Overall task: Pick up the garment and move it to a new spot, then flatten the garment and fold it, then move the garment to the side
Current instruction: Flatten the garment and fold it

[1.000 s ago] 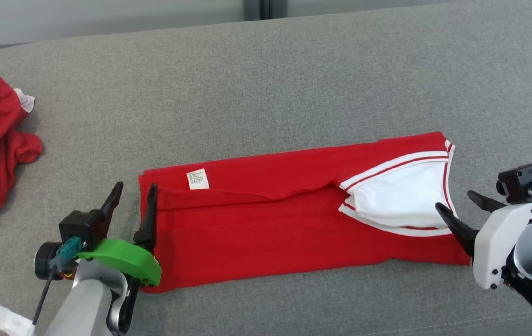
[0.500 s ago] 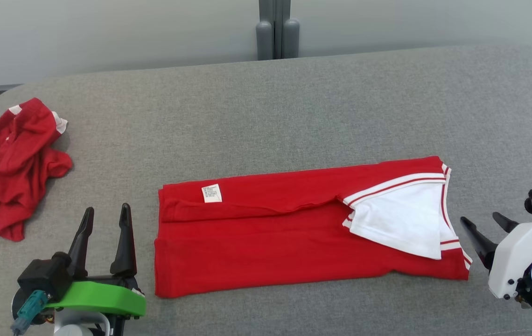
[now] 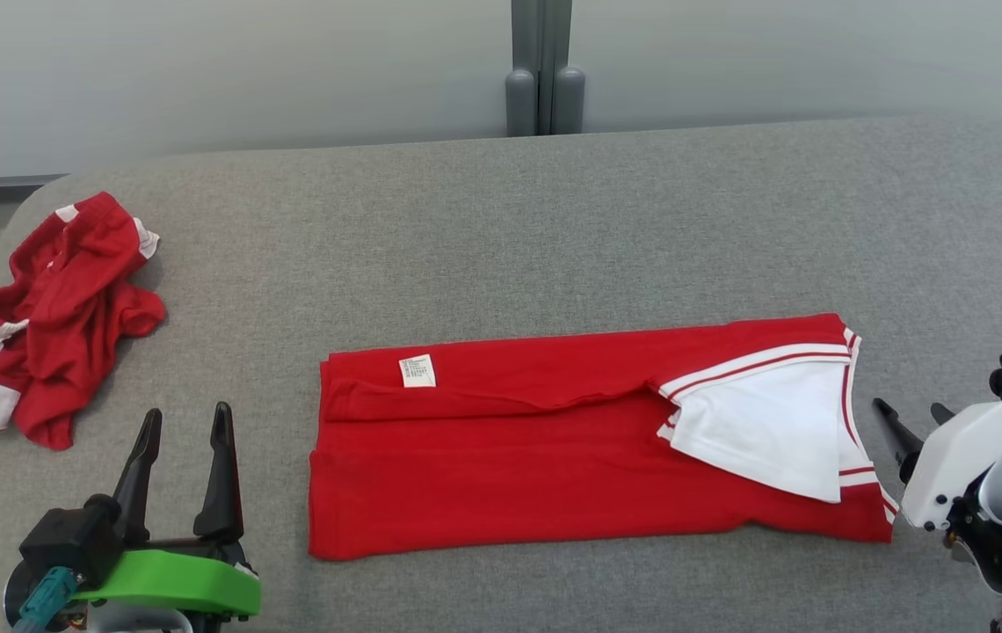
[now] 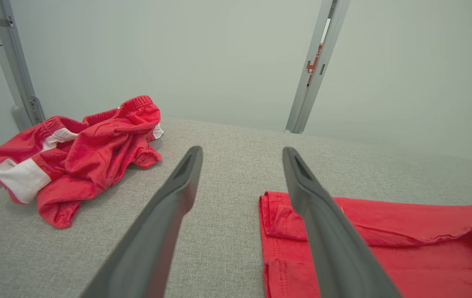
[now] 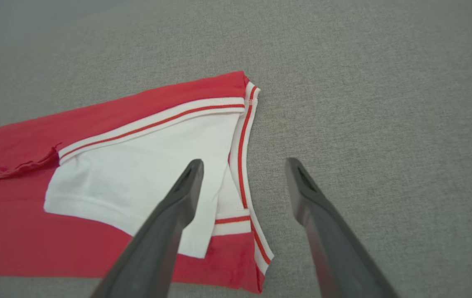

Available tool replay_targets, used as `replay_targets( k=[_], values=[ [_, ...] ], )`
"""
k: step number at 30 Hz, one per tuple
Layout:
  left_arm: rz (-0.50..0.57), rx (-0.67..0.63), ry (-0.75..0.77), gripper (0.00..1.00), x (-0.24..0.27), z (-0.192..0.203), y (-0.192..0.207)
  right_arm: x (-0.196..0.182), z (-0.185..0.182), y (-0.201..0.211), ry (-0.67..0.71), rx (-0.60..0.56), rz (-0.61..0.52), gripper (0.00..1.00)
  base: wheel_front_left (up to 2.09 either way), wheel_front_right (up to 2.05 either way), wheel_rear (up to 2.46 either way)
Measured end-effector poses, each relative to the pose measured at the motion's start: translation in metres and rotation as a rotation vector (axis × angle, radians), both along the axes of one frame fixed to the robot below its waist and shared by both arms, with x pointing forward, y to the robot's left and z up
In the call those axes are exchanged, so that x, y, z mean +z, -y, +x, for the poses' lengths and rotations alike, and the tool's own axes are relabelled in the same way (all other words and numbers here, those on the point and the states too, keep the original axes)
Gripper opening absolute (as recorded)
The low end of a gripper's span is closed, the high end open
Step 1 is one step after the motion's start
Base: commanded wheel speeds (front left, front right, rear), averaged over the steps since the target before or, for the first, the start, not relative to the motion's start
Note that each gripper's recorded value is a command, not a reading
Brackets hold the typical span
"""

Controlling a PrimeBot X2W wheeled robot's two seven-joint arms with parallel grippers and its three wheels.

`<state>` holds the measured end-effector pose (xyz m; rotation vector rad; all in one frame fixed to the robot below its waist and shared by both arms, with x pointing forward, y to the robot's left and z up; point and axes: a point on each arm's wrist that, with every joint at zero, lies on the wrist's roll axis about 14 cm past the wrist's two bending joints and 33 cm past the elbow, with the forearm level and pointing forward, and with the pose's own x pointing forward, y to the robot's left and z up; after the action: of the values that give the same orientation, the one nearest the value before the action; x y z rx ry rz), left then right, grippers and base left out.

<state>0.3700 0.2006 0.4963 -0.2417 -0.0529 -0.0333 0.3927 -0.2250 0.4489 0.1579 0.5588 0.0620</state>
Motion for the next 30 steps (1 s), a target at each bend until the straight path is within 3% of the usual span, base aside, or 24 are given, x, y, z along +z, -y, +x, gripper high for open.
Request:
replay_targets(
  k=[12,23,24,26,30],
  values=[
    [0.001,-0.004,-0.032,1.00,-0.010,-0.001,0.000,-0.029,0.022,-0.015,-0.146,0.007,0.028,1.00,0.00,0.00,0.00],
    [0.001,-0.003,-0.056,1.00,-0.017,0.000,-0.002,-0.075,0.032,-0.033,-0.338,0.063,-0.026,1.00,0.00,0.00,0.00],
    [0.001,0.002,-0.058,1.00,-0.018,0.000,-0.004,-0.076,0.033,-0.036,-0.348,0.077,-0.030,0.95,0.00,0.00,0.00],
    [0.001,0.010,-0.060,1.00,-0.018,-0.001,-0.006,-0.076,0.036,-0.035,-0.350,0.088,-0.047,0.00,0.00,0.00,0.00],
    [-0.003,0.015,-0.055,1.00,-0.017,-0.001,-0.008,-0.067,0.044,-0.020,-0.299,0.070,-0.079,0.00,0.00,0.00,0.00]
  ],
)
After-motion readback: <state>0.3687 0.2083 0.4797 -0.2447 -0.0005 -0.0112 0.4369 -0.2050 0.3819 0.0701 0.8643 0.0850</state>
